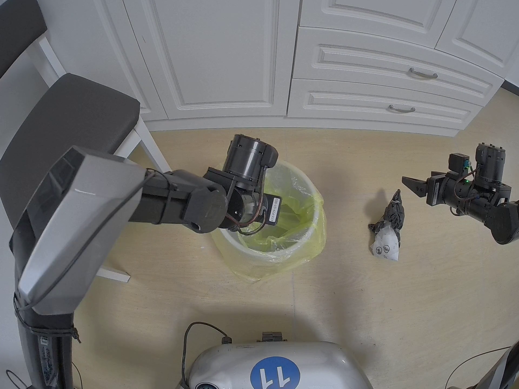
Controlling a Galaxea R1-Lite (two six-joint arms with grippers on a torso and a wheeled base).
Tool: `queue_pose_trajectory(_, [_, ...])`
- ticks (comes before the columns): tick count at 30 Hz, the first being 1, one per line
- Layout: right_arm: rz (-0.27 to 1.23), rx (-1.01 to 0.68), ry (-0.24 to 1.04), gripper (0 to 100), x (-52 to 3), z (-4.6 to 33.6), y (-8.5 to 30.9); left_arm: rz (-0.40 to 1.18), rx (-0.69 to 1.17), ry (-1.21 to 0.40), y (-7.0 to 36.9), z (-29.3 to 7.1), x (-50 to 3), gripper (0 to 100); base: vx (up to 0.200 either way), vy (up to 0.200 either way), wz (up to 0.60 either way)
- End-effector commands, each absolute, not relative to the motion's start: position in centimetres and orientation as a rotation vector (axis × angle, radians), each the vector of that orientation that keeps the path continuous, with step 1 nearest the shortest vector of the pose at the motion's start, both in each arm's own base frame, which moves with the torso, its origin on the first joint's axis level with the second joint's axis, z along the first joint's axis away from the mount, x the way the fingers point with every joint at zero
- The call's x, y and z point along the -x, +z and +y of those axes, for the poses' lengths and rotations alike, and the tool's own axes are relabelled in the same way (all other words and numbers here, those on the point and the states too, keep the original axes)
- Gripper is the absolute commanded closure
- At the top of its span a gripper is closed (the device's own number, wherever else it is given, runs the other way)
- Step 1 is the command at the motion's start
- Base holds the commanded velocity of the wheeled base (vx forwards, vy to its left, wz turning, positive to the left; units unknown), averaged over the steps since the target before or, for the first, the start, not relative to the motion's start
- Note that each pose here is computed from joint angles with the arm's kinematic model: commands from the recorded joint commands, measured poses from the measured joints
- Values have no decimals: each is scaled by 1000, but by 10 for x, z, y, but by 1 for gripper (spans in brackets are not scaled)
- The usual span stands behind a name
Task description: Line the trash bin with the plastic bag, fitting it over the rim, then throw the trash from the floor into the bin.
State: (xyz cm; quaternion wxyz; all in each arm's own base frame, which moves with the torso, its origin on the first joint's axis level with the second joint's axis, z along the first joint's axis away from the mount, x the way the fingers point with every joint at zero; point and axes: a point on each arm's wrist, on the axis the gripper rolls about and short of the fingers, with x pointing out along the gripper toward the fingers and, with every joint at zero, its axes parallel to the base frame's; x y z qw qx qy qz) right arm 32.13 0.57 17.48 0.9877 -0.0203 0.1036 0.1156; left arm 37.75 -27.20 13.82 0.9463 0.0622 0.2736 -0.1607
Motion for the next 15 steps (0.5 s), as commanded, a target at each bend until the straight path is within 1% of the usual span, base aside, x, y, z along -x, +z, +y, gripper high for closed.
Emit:
queue_pose_trajectory(1, [214, 39, 233, 0, -321, 6, 175, 491, -96, -335, 179, -261, -356, 100, 0, 0, 0])
queue_pose_trajectory(2, [214, 39, 233, 0, -321, 6, 175, 491, -96, -335, 179, -261, -356, 100, 0, 0, 0])
queue_pose_trajectory(3, [217, 39, 233, 0, -321, 6, 175, 487, -106, -326, 192, -251, -331, 100, 0, 0, 0])
queue_pose_trajectory(5, [205, 40, 233, 0, -318, 6, 180, 457, -96, -349, 204, -240, -304, 100, 0, 0, 0])
queue_pose_trajectory(6, [202, 41, 233, 0, -317, 6, 181, 451, -92, -352, 205, -238, -301, 100, 0, 0, 0])
queue_pose_trajectory(11, [183, 45, 236, 0, -304, 7, 187, 283, -28, -390, 222, -204, -250, 100, 0, 0, 0])
queue_pose_trajectory(13, [182, 45, 239, 0, -301, 8, 189, 255, -45, -399, 224, -191, -235, 100, 0, 0, 0])
queue_pose_trajectory(14, [179, 46, 240, 0, -298, 8, 190, 235, -75, -408, 224, -179, -220, 100, 0, 0, 0])
queue_pose_trajectory(15, [179, 46, 240, 0, -296, 8, 190, 223, -89, -412, 225, -170, -210, 0, 0, 0, 0])
